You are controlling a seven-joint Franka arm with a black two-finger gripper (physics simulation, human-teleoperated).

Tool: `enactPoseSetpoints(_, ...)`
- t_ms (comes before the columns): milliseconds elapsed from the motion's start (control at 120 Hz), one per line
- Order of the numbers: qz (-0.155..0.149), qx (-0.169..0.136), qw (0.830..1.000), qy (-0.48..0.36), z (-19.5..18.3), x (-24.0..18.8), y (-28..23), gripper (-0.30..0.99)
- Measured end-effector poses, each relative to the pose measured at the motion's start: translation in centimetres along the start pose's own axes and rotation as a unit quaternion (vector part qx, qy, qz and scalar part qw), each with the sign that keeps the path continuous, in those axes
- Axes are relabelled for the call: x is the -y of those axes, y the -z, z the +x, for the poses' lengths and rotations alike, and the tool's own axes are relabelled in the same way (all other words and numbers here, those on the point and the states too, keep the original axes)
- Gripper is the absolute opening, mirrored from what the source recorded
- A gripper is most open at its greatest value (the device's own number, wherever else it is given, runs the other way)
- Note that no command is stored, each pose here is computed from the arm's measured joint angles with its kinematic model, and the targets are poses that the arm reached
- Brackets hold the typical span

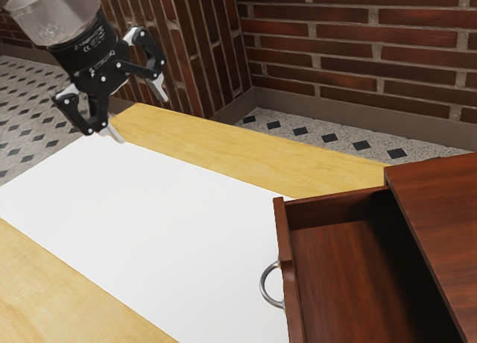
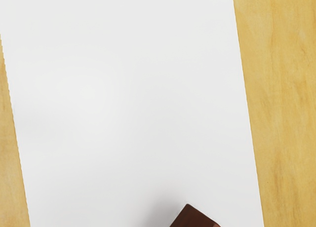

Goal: Pull the drawer handle with one arm to open the drawer

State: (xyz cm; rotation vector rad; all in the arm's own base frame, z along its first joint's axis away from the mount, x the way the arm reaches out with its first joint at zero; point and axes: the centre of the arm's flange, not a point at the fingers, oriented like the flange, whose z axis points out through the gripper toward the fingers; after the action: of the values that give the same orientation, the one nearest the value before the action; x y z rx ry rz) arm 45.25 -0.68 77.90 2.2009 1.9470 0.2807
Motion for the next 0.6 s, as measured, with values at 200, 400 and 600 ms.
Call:
enactPoseSetpoints(200,0.102,-0.013,0.994,0.041,2.0,0.4,-5.7,0.66)
enactPoseSetpoints(400,0.120,-0.011,0.991,0.055,2.5,2.7,-6.1,0.68)
enactPoseSetpoints(600,0.122,0.006,0.991,0.060,2.0,2.5,-7.2,0.69)
